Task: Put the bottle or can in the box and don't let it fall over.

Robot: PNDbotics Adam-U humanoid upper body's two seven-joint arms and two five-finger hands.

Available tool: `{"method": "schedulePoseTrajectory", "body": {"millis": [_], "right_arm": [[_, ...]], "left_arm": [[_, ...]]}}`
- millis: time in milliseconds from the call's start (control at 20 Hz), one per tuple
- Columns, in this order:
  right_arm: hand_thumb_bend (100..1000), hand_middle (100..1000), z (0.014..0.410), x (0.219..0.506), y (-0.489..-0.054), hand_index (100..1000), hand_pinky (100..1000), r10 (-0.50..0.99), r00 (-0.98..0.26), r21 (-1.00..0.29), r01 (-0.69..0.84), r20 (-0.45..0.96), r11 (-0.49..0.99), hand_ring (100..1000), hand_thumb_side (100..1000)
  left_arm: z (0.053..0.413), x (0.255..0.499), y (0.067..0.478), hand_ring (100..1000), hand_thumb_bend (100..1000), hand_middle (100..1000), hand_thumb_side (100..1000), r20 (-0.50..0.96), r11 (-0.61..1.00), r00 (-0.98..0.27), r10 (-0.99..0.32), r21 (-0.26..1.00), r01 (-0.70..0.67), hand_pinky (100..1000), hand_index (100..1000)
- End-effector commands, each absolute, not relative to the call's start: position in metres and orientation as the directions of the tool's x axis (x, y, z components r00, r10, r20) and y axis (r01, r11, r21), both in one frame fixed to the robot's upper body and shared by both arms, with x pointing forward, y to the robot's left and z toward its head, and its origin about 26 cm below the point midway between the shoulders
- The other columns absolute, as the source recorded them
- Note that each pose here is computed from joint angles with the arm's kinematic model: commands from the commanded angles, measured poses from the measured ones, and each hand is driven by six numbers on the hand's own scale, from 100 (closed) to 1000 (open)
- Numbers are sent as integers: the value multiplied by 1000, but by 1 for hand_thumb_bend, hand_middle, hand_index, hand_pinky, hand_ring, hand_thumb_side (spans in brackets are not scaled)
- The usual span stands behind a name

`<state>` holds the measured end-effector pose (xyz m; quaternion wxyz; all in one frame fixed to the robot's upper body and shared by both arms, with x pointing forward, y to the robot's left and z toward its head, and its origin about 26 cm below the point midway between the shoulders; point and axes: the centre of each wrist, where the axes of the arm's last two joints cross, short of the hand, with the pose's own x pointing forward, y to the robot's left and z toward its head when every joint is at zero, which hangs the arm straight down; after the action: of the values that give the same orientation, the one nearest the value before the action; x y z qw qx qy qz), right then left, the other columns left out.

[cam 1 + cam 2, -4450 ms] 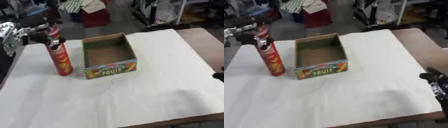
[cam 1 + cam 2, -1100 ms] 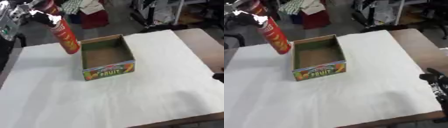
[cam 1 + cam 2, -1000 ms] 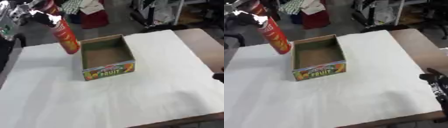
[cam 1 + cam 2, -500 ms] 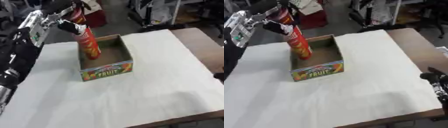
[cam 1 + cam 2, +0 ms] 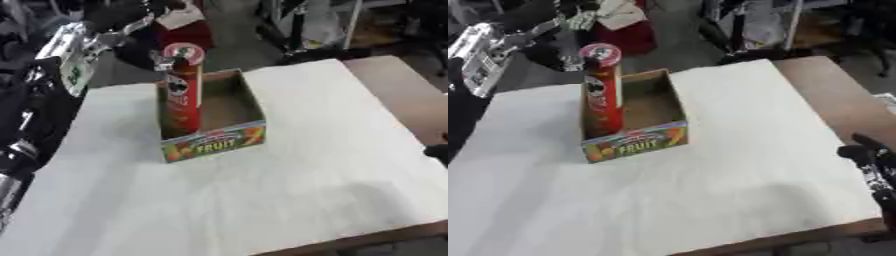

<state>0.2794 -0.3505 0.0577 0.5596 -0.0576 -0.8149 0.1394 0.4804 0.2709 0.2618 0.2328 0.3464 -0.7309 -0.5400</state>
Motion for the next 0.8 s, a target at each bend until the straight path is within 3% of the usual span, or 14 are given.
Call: {"method": "schedulePoseTrajectory", "body": {"millis": [50, 100, 200, 350, 450, 650, 700, 800], "right_arm": [[100, 705, 64, 280, -356, 890, 986, 261, -381, -300, -44, 887, 953, 818, 673], [100, 705, 64, 279, -356, 890, 986, 263, -381, -300, -40, 887, 953, 818, 673], [100, 704, 64, 278, -358, 890, 987, 267, -378, -300, -31, 887, 953, 818, 673], [100, 704, 63, 278, -359, 890, 987, 269, -375, -299, -24, 887, 954, 817, 674], [100, 704, 63, 278, -359, 890, 987, 269, -374, -299, -22, 887, 954, 817, 674], [100, 704, 63, 278, -359, 890, 987, 270, -374, -299, -22, 887, 954, 817, 674], [100, 703, 63, 278, -359, 890, 987, 268, -375, -296, -18, 888, 955, 817, 675], [100, 703, 65, 280, -359, 890, 987, 259, -390, -280, 3, 884, 960, 817, 675]], "left_arm": [[301, 456, 305, 895, 599, 917, 844, 22, 359, -654, -756, 850, -386, 941, 1000], [304, 445, 314, 891, 594, 914, 842, 62, 425, -666, -744, 812, -399, 939, 1000], [295, 421, 330, 834, 498, 867, 845, 171, 561, -689, -705, 728, -394, 891, 992], [258, 382, 347, 785, 416, 820, 864, 372, 742, -701, -608, 580, -336, 843, 975], [239, 359, 351, 785, 416, 820, 864, 467, 813, -695, -546, 497, -305, 843, 975], [240, 345, 349, 785, 416, 820, 864, 505, 839, -693, -514, 463, -285, 843, 975], [238, 345, 350, 744, 321, 785, 941, 519, 844, -685, -511, 453, -286, 805, 969], [217, 345, 359, 738, 311, 780, 957, 606, 869, -627, -490, 396, -297, 800, 969]]}}
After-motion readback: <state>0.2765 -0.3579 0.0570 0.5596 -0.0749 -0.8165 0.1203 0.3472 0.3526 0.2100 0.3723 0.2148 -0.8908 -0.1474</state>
